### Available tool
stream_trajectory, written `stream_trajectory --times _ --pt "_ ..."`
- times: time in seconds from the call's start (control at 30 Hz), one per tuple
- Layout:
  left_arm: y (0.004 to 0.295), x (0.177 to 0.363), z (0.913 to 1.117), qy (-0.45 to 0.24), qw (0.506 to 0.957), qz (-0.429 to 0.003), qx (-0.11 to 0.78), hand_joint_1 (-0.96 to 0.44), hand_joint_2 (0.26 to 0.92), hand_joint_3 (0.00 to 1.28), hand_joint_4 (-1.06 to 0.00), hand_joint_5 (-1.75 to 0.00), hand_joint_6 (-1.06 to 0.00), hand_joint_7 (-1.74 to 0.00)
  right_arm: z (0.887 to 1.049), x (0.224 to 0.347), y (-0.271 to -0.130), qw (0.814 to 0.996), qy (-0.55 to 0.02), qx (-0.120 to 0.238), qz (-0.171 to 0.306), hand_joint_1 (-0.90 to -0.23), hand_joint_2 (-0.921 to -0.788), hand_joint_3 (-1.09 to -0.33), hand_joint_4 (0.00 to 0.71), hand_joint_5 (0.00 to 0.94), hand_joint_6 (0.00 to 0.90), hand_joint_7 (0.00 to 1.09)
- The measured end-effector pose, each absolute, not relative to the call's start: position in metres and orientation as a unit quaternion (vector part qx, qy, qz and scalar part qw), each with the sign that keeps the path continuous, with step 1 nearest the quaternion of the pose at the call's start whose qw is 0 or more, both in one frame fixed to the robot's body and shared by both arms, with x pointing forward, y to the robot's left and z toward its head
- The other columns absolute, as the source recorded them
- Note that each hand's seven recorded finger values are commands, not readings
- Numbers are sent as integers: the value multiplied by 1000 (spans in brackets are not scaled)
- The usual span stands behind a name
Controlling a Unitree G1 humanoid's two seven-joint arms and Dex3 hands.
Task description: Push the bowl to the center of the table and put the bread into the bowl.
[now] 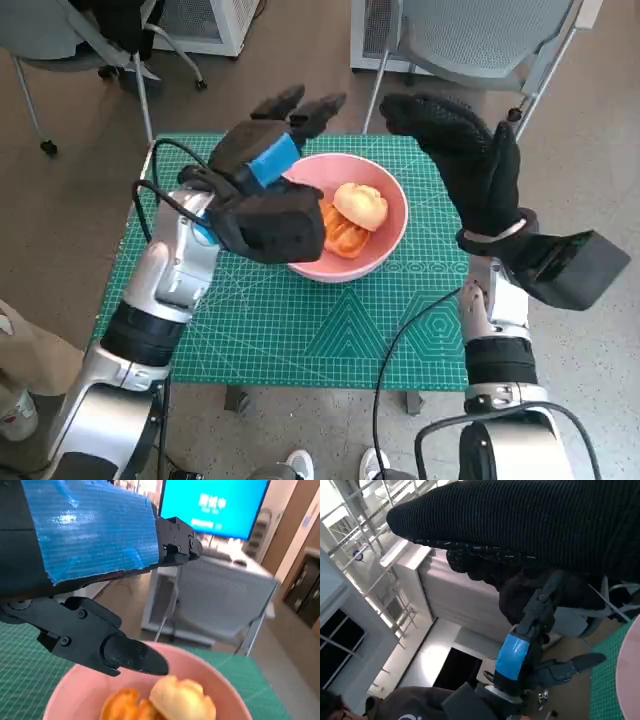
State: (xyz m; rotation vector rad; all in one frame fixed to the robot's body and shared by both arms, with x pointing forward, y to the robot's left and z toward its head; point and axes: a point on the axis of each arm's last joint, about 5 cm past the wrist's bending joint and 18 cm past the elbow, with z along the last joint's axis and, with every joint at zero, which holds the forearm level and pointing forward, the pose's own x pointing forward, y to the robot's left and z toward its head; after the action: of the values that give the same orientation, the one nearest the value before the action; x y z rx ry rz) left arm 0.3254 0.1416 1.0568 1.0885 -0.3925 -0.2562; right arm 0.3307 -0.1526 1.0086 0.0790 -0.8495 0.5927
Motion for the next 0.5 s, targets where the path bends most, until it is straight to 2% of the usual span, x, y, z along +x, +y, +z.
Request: stream_trajectory --times 0.1,0.23,0.5 --pt "151 321 1059 -208 855 -104 464 -696 921 331 1 1 -110 -67 1012 330 -153 865 -412 37 283 -739 -921 -875 39 4 -1 193" --pt "163 315 1058 -250 897 -97 351 -706 921 387 1 1 -121 -70 1018 329 -153 861 -422 35 283 -742 -921 -868 41 5 0 199" --pt "174 308 1055 -289 937 -136 143 -698 921 428 -6 -3 -128 -75 1027 327 -151 852 -437 32 286 -752 -921 -849 46 5 2 218"
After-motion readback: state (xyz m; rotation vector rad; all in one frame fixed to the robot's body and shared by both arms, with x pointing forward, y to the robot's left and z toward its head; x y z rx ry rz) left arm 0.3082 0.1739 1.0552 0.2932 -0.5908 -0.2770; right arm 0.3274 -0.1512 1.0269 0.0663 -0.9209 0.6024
